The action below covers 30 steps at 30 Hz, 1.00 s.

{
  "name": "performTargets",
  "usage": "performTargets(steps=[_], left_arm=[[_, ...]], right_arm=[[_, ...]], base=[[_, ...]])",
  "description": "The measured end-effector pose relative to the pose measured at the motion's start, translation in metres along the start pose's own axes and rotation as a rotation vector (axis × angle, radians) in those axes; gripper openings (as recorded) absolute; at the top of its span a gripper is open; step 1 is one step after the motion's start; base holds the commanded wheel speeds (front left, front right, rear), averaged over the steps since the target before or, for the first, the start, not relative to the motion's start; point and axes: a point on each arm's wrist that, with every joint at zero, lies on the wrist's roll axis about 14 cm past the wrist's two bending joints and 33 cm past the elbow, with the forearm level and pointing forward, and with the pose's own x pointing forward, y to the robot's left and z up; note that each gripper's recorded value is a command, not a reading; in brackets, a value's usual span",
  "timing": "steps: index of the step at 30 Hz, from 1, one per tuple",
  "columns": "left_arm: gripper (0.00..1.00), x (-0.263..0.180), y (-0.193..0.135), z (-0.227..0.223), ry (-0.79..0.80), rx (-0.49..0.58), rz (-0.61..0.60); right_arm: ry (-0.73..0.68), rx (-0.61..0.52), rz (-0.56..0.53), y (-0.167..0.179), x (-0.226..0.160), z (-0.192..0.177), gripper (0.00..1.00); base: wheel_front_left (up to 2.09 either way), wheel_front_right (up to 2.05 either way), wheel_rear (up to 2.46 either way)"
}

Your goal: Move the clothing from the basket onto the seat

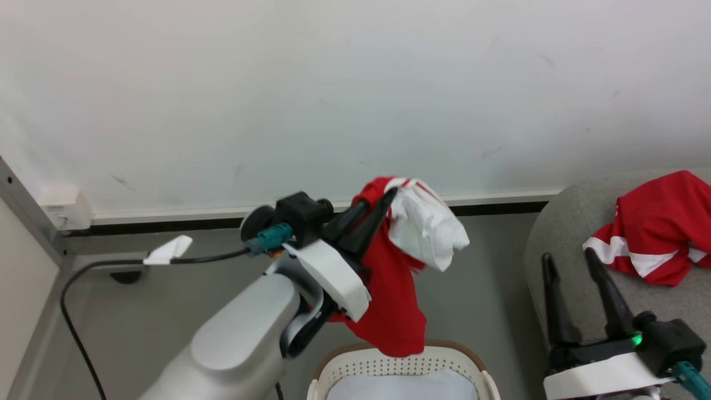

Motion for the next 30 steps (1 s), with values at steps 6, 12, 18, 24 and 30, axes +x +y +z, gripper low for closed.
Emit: performTargets(steps=[6,12,18,24,30], left_arm=[[0.00,-0.003,0.018,0.048,-0.097,0.052,0.052],[0.00,-0.008,0.030,0.064,-0.111,0.067,0.094],[0.00,-0.012,0.030,0.065,-0.117,0.057,0.105],[0.00,-0.013,0.025,0.060,-0.113,0.030,0.103],[0.00,-0.011,0.012,0.061,-0.120,0.000,0.083]], right_arm=[[0.027,0.037,0.112,0.040,0.000,-0.009,1.00],[0.053,0.068,0.180,0.064,-0.003,-0.016,1.00],[0.076,0.073,0.220,0.078,-0.007,-0.023,1.00],[0.101,0.052,0.281,0.096,-0.009,-0.031,1.00],[0.157,0.023,0.402,0.131,-0.013,-0.048,1.00]], base=[[0.00,0.00,0.00],[0.00,0.00,0.00],[0.00,0.00,0.00],[0.00,0.00,0.00],[0.00,0.00,0.00]])
